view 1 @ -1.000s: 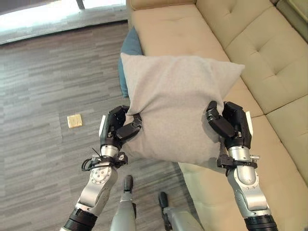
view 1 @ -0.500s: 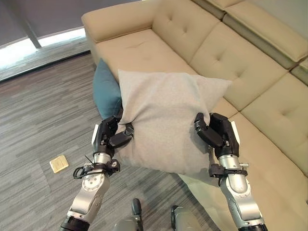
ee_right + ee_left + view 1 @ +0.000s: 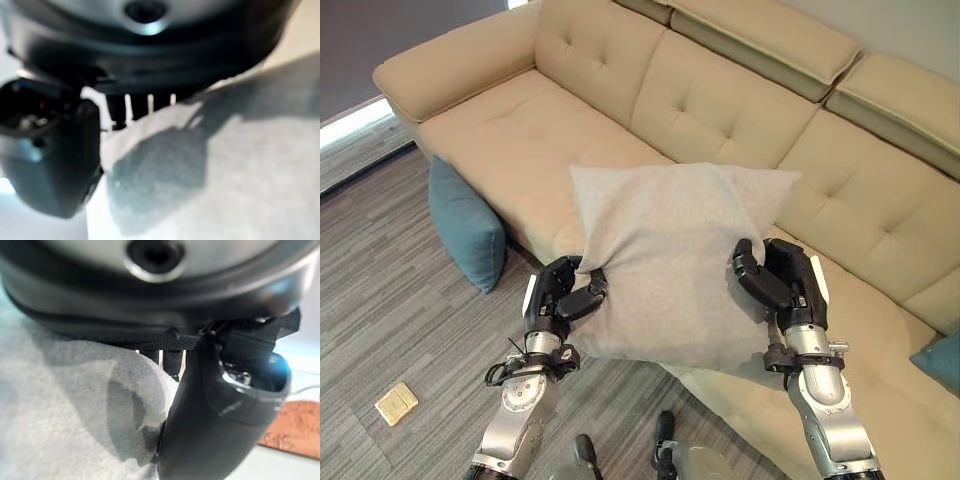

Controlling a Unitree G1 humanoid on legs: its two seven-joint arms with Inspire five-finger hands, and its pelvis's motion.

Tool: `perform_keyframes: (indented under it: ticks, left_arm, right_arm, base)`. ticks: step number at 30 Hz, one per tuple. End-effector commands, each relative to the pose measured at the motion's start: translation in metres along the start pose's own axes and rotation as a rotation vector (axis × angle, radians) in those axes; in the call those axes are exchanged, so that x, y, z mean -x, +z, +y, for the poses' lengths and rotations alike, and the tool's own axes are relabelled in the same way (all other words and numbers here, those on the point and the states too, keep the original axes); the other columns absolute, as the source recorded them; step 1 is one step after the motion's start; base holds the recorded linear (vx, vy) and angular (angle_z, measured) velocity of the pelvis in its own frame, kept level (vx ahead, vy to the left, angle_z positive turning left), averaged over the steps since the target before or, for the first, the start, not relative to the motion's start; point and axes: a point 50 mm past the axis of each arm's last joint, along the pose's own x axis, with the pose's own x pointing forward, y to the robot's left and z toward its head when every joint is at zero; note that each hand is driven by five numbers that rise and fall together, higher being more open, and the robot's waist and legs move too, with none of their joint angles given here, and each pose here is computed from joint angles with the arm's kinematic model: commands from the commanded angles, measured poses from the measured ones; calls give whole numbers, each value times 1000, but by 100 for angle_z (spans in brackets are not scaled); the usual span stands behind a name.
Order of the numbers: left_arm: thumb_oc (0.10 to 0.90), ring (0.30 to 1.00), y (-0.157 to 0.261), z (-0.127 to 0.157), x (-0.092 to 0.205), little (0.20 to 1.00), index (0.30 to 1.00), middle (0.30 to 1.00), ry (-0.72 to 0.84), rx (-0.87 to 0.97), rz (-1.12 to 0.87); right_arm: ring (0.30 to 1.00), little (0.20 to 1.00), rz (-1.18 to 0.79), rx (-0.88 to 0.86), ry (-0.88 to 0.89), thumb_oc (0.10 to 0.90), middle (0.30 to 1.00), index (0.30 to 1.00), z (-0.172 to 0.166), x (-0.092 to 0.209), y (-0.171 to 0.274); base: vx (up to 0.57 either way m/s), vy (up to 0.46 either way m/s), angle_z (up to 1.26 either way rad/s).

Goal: Pick up all the scattered cushions and arrange them neatly on the sofa.

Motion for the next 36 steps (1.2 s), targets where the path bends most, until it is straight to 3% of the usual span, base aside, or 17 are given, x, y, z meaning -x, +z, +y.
perform_keyframes:
  ticks: [1, 24, 36]
  left_arm:
    - [400, 300, 72, -31, -9, 300, 300, 300, -163, 91, -381]
    - [400, 300, 72, -26, -9, 300, 300, 300, -166, 0, -383]
    - [400, 300, 69, -34, -9, 300, 300, 300, -203, 71, -372]
  right_arm:
    - [300, 300, -348, -81, 15, 400, 300, 300, 2, -12, 62]
    - [300, 300, -328, -115, 81, 400, 300, 300, 20, -16, 59]
    - [300, 300, -317, -49, 18, 400, 300, 300, -2, -11, 55]
  base:
    - [289, 108, -19]
    - [166, 179, -49]
    - [138, -56, -10]
